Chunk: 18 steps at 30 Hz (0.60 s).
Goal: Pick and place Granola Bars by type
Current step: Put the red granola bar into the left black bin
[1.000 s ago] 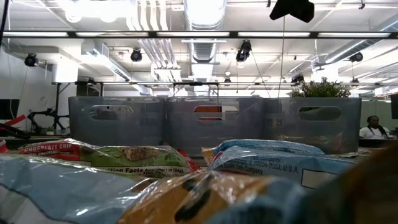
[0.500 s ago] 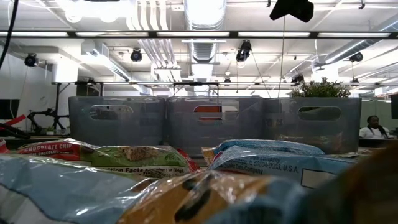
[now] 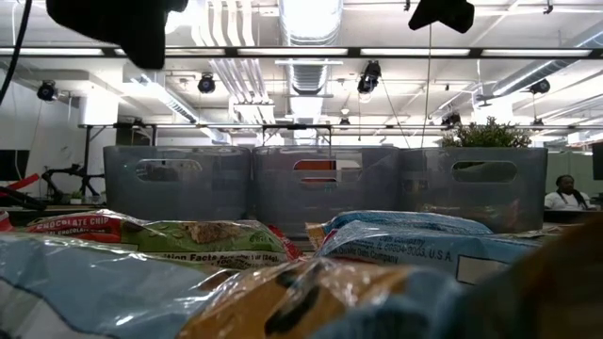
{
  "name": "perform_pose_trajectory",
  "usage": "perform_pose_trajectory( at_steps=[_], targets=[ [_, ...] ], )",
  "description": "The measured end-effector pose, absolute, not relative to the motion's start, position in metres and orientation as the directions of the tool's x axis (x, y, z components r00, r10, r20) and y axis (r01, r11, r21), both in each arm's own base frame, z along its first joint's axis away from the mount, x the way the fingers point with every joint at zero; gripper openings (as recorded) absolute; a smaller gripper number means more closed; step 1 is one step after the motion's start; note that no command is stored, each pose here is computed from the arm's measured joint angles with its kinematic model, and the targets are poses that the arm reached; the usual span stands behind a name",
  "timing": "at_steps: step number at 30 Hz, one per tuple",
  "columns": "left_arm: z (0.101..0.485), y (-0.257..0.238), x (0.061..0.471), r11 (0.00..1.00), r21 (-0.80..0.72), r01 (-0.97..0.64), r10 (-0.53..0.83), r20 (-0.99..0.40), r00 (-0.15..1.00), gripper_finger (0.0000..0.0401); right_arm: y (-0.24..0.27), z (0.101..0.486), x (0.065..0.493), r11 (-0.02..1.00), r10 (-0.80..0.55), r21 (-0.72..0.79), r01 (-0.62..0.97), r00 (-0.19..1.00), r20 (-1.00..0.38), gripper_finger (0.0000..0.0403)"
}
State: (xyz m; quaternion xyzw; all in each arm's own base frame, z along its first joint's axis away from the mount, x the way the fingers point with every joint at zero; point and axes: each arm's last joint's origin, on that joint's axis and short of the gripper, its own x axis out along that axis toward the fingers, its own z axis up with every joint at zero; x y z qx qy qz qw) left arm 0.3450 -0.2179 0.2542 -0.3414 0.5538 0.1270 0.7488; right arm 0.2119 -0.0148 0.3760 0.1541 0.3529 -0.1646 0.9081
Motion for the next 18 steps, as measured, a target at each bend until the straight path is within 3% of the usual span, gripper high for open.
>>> perform_pose_trajectory(
  at_steps=[18],
  targets=[
    [0.225,-0.223,0.355,0.813,-0.301,-0.498,-0.164,-0.94,0.3,0.0147,-0.015,0.376,0.212,0.898,-0.191,0.165,0.409,0.697,-0.691,0.0008]
  ],
)
